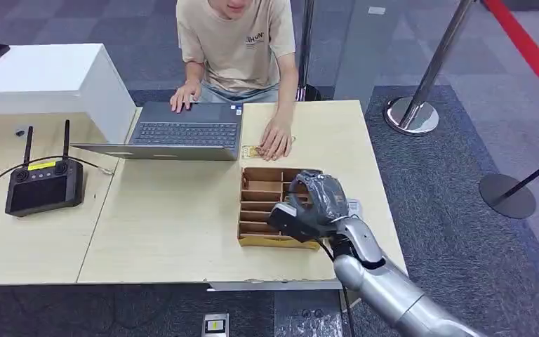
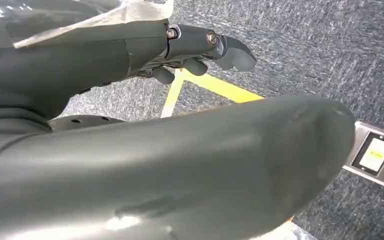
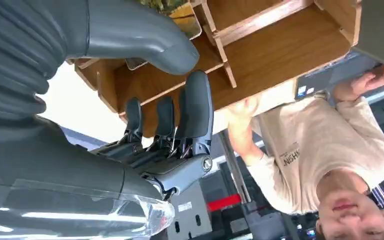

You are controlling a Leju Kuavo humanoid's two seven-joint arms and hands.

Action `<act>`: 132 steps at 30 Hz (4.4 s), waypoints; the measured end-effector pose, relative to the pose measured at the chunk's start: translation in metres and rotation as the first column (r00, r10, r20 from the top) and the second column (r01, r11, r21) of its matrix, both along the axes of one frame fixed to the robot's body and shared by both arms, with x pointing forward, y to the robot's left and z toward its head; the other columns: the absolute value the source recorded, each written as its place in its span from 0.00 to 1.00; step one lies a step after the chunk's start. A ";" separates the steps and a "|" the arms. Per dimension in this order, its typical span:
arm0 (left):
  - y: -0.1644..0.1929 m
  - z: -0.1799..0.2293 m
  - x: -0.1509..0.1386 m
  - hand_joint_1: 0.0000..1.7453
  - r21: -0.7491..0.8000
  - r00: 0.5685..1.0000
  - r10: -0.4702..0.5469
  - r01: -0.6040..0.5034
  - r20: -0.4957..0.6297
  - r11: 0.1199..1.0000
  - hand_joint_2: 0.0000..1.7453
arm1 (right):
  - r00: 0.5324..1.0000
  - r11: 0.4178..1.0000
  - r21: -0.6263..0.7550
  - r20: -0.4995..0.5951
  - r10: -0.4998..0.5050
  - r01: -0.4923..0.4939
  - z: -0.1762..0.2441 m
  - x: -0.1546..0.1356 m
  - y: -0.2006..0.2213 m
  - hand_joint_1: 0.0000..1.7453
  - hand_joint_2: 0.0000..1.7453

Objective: Pass the card to the sensor for recognition and then transmit it.

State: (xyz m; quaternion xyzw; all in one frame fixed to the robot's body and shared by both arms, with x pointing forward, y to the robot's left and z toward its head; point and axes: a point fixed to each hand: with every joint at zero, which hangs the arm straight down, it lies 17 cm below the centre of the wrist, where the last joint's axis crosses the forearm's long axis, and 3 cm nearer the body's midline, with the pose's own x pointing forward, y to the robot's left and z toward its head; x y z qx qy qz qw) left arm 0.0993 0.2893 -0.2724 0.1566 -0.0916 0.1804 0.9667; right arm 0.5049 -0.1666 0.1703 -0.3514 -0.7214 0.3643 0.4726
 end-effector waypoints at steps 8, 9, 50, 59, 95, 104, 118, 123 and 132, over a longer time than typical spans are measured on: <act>-0.002 0.000 0.000 0.00 -0.002 1.000 -0.003 0.003 0.001 1.000 0.00 | 0.997 1.000 0.022 -0.078 0.017 -0.015 -0.018 0.003 -0.001 0.51 1.00; -0.002 0.000 0.000 0.00 -0.001 1.000 -0.004 0.004 0.001 1.000 0.00 | 0.996 1.000 0.021 -0.083 0.016 -0.014 -0.020 0.003 -0.002 0.52 1.00; -0.003 0.000 0.001 0.00 -0.006 1.000 -0.002 0.002 0.002 1.000 0.00 | 0.990 0.999 -0.037 -0.142 0.023 -0.028 -0.042 0.009 -0.003 1.00 1.00; -0.003 0.000 0.001 0.00 -0.004 1.000 -0.003 0.003 0.007 1.000 0.00 | 0.988 0.998 -0.030 -0.151 0.043 -0.048 -0.045 0.006 0.002 1.00 1.00; -0.006 0.001 0.006 0.00 -0.002 0.997 -0.068 0.068 0.021 0.998 0.00 | 0.897 0.853 0.294 0.240 0.372 -0.432 0.205 0.010 0.064 1.00 1.00; -0.010 0.001 0.012 0.00 -0.009 0.994 -0.108 0.108 0.031 0.994 0.00 | 0.924 0.961 0.013 0.281 0.260 -0.275 0.240 0.062 0.078 1.00 1.00; -0.014 0.003 0.020 0.00 -0.017 0.991 -0.124 0.125 0.039 0.992 0.00 | 0.846 0.814 -0.578 0.462 0.266 0.060 0.215 0.071 0.140 1.00 1.00; -0.017 0.003 0.019 0.00 -0.021 0.991 -0.126 0.127 0.039 0.992 0.00 | 0.801 0.797 -0.592 0.530 0.278 0.115 0.218 0.063 0.145 1.00 1.00; -0.017 0.002 0.015 0.00 -0.024 0.993 -0.116 0.117 0.032 0.993 0.00 | 0.811 0.766 -0.632 0.505 0.294 0.116 0.200 0.066 0.146 1.00 1.00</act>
